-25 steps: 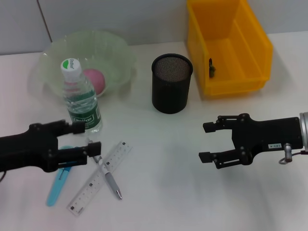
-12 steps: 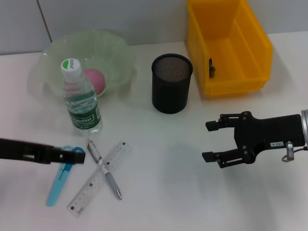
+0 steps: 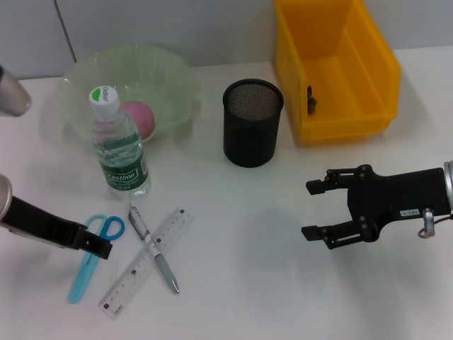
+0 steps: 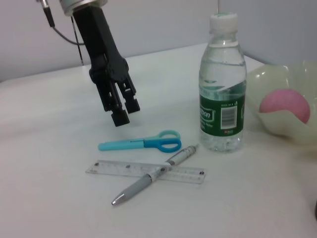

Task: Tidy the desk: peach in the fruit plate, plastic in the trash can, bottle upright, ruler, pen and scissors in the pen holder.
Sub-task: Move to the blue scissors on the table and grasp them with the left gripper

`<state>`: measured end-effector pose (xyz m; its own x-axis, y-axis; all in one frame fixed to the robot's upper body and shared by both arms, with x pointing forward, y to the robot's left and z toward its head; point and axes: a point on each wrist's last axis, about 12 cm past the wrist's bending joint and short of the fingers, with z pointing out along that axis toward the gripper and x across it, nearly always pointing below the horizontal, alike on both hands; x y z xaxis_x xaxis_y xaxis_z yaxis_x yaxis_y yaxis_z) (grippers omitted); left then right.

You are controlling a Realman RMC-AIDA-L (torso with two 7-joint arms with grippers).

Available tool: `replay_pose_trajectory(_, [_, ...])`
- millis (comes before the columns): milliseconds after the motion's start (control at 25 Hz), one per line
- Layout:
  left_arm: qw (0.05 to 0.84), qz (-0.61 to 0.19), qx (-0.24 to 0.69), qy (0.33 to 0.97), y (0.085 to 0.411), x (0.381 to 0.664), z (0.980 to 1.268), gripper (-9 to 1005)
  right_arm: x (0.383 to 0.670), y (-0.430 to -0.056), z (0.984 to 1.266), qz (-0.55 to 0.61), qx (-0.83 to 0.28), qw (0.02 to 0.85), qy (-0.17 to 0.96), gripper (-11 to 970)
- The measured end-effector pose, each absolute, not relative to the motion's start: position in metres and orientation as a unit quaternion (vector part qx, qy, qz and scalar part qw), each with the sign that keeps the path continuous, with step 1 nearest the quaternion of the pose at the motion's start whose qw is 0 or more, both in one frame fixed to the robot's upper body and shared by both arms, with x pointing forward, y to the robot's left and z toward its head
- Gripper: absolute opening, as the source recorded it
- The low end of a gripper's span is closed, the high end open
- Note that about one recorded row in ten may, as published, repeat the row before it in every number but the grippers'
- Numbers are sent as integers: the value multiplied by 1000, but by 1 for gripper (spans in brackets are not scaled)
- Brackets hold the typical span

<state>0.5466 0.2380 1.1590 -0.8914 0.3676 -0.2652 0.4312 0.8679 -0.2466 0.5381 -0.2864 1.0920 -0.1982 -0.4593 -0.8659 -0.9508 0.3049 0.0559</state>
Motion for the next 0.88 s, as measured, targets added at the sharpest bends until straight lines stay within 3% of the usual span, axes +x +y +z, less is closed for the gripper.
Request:
replay_pose_trajectory(320, [52, -117, 218, 967, 216, 563, 1143, 813, 541, -288, 1094, 305, -504, 391, 707, 825])
replay_pose_trajectory(880, [56, -89, 234, 966, 209, 569, 1138, 811, 543, -289, 1096, 296, -505, 393, 709, 825])
